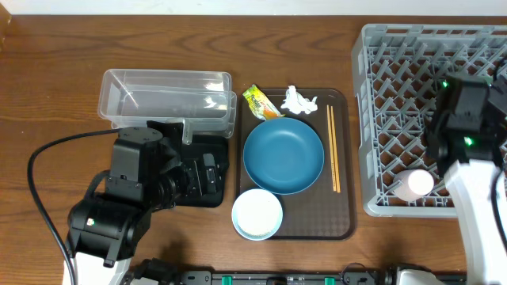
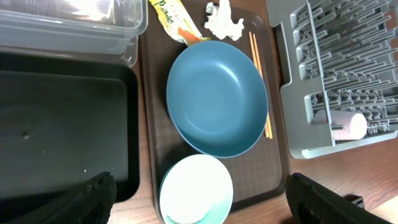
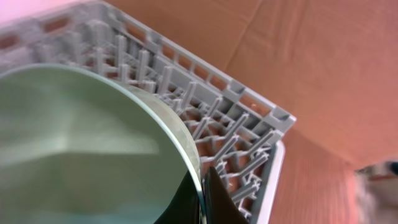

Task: Sort waste into correct bins and load items into the dishwasher rack
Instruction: 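Carry the mint-green bowl into the rack and release it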

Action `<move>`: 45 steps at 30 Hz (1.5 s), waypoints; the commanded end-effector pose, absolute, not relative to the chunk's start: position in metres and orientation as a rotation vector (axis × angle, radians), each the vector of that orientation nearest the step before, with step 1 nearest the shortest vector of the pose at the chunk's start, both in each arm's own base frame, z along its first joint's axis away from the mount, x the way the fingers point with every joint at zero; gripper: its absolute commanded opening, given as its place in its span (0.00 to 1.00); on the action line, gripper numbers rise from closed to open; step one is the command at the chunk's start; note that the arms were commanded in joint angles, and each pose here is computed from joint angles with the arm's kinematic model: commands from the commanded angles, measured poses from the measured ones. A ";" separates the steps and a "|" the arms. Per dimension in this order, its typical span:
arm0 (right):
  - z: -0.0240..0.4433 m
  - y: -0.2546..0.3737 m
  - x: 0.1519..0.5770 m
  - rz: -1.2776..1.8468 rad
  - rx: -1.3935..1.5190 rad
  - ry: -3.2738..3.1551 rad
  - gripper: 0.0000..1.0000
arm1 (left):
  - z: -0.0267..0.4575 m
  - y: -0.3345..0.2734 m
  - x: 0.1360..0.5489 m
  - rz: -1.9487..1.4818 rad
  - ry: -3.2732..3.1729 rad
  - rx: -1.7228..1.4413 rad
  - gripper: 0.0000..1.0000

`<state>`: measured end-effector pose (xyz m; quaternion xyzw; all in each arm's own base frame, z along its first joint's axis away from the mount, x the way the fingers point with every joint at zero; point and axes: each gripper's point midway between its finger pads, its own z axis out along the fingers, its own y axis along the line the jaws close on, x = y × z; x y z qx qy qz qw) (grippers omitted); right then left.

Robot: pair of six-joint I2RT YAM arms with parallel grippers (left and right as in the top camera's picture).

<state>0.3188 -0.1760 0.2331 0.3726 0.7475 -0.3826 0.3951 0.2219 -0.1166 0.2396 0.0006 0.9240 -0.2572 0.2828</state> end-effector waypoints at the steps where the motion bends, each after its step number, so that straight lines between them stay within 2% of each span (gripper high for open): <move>1: 0.224 -0.193 0.326 -1.242 0.851 1.919 0.01 | 0.250 -0.116 0.224 -0.679 2.444 0.016 0.89; 7: 0.219 -0.203 0.343 -1.508 0.740 1.905 0.01 | 0.250 -0.116 0.224 -0.679 2.444 0.016 0.89; 14: 0.209 -0.215 0.357 -1.588 0.671 1.936 0.01 | 0.250 -0.116 0.224 -0.679 2.444 0.016 0.89; 21: 0.180 -0.232 0.370 -1.756 0.484 2.070 0.01 | 0.250 -0.116 0.224 -0.679 2.444 0.016 0.89; 27: 0.164 -0.214 0.387 -1.768 0.364 2.108 0.02 | 0.250 -0.116 0.224 -0.679 2.444 0.016 0.89; 30: 0.163 -0.195 0.398 -1.731 0.299 2.103 0.15 | 0.250 -0.116 0.224 -0.679 2.444 0.016 0.89; 33: 0.163 -0.178 0.405 -1.723 0.228 2.108 0.21 | 0.250 -0.116 0.224 -0.679 2.444 0.016 0.89; 34: 0.163 -0.174 0.407 -1.721 0.220 2.104 0.31 | 0.250 -0.116 0.224 -0.679 2.444 0.016 0.89; 36: 0.170 -0.162 0.405 -1.747 0.247 2.067 0.84 | 0.250 -0.116 0.224 -0.679 2.444 0.016 0.89; 37: 0.173 -0.156 0.406 -1.734 0.254 2.049 0.94 | 0.250 -0.116 0.224 -0.679 2.444 0.016 0.89; 39: 0.181 -0.138 0.411 -1.695 0.226 2.025 0.97 | 0.250 -0.116 0.224 -0.679 2.444 0.016 0.89; 45: 0.196 -0.077 0.433 -1.444 -0.037 2.040 0.97 | 0.250 -0.116 0.224 -0.679 2.444 0.016 0.89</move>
